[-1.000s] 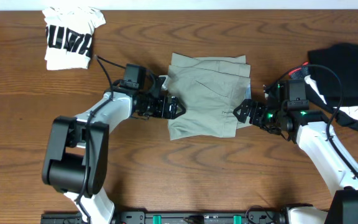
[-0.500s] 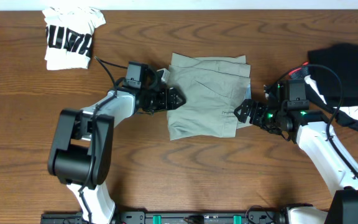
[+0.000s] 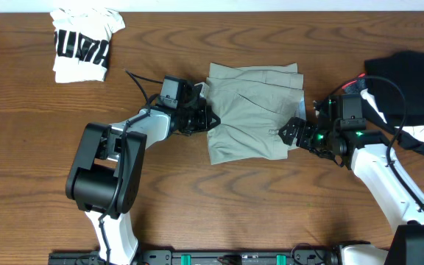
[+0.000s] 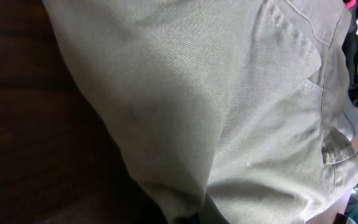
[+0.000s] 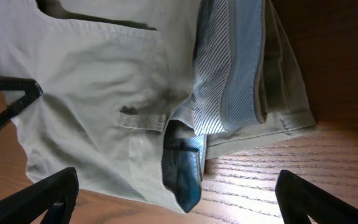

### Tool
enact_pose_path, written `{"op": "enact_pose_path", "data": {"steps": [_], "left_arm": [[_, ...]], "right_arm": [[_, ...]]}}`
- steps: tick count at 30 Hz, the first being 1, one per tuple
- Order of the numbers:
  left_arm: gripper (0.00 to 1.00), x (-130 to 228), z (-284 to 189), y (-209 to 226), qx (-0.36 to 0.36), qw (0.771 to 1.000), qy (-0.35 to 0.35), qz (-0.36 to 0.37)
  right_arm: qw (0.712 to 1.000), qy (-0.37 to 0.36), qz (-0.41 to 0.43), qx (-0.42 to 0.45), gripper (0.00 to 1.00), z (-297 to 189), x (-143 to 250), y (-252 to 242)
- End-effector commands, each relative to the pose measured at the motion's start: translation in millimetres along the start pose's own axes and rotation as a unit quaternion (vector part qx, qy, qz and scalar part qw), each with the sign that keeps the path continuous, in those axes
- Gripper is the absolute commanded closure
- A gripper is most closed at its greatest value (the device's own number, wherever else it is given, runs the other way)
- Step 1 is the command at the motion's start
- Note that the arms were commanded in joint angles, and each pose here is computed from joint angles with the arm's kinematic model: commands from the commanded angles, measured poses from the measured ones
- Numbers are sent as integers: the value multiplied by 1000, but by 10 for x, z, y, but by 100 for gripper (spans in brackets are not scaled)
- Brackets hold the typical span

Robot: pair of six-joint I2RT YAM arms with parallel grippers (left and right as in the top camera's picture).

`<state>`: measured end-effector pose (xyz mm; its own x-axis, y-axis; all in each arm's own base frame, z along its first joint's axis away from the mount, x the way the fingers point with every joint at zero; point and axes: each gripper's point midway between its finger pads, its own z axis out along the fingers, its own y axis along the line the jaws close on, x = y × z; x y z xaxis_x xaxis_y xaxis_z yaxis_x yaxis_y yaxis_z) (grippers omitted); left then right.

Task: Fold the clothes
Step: 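Carry the folded trousers up-left with the left gripper to the table corner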

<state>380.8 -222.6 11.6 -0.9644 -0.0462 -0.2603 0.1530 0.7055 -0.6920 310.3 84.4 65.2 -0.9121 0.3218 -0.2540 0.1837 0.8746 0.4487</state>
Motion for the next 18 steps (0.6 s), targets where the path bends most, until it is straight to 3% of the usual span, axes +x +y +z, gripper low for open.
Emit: {"op": "enact_pose_path", "data": {"steps": [1, 10, 18], "left_arm": [[94, -333, -38, -92, -7, 999, -36, 34], [94, -1203, -468, 90, -97, 980, -157, 76], [94, -1912, -1063, 429, -196, 926, -293, 137]], "right_arm": [[1000, -8, -7, 5, 1, -35, -27, 6], [1000, -8, -7, 5, 1, -35, -24, 5], [1000, -8, -7, 5, 1, -35, -26, 6]]}}
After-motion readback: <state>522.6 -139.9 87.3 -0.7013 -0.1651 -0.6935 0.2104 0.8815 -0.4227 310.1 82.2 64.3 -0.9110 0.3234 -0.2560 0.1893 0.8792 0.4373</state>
